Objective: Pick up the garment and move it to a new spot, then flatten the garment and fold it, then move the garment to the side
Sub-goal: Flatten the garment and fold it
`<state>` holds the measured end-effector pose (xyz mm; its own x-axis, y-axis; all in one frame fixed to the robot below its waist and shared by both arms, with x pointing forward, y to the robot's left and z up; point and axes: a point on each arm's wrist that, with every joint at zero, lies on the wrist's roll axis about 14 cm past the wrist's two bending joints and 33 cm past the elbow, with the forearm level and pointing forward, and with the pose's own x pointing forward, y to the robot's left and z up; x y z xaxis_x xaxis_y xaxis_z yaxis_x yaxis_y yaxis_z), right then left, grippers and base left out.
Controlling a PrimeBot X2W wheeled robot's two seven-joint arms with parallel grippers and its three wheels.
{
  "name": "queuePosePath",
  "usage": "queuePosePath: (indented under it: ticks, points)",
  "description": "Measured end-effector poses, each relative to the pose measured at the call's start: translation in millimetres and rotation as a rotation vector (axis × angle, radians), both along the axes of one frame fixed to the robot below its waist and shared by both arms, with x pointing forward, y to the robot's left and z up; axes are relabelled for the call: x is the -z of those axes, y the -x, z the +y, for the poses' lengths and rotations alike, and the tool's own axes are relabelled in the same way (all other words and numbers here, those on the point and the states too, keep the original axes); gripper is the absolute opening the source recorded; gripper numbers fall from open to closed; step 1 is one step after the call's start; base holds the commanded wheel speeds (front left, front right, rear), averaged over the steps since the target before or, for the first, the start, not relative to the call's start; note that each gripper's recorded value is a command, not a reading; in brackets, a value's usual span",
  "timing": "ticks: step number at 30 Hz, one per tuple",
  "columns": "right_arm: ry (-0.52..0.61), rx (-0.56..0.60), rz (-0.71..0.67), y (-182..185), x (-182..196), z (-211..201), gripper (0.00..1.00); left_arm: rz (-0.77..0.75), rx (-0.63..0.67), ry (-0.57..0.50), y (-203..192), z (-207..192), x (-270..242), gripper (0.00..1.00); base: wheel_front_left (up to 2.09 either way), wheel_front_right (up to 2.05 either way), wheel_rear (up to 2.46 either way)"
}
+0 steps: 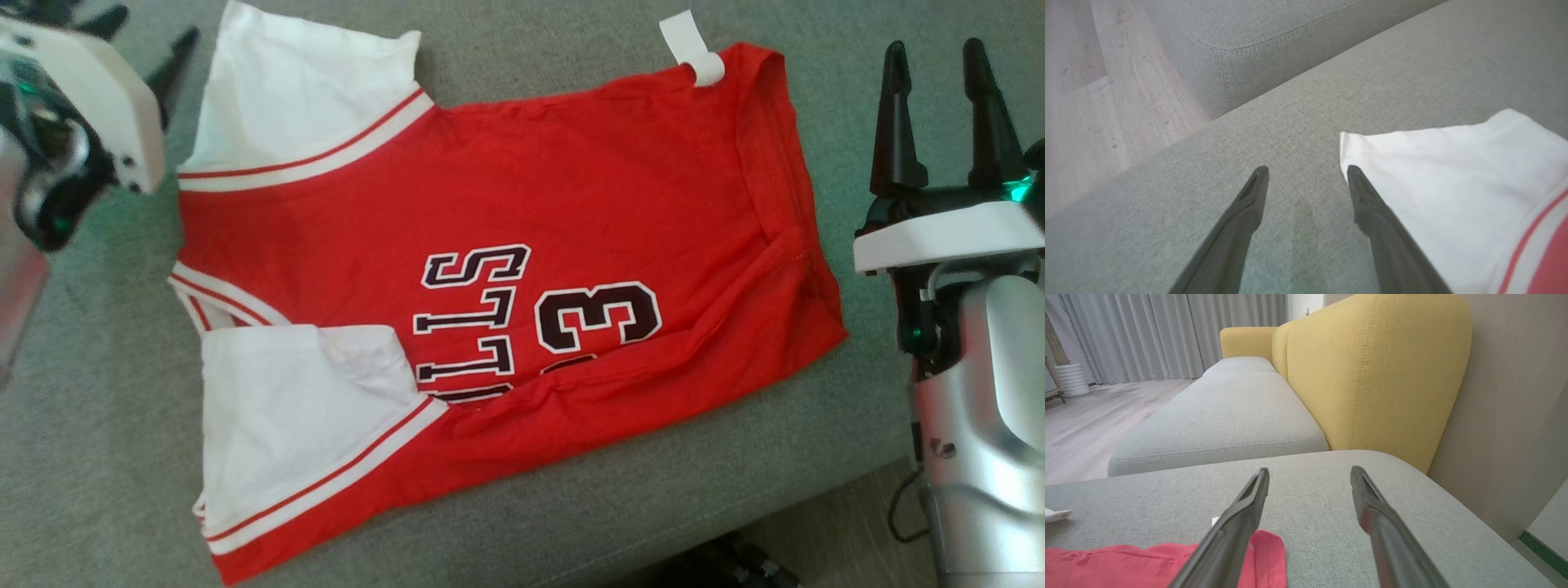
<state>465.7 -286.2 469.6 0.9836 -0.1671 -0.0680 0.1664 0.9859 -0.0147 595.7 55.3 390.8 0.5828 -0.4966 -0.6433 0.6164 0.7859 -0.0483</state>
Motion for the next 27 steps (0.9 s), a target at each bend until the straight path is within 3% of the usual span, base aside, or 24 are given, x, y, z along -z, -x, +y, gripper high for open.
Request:
queuePosePath:
  ticks: [8,11,27]
  points:
    - [-0.001,0.003,0.018,-5.9,12.2,-1.7,1.0,0.063,-0.015,0.054,-20.9,-16.3,10.8,1.0,0.0,0.0,0.0]
    - [-0.042,0.023,0.014,-5.8,15.0,-4.1,1.0,0.095,-0.011,0.057,-19.2,-20.8,19.1,1.0,0.0,0.0,0.0]
    - [-0.038,0.07,0.041,1.6,23.6,-16.6,1.0,0.195,0.042,0.085,-5.3,-43.9,30.9,1.0,0.0,0.0,0.0]
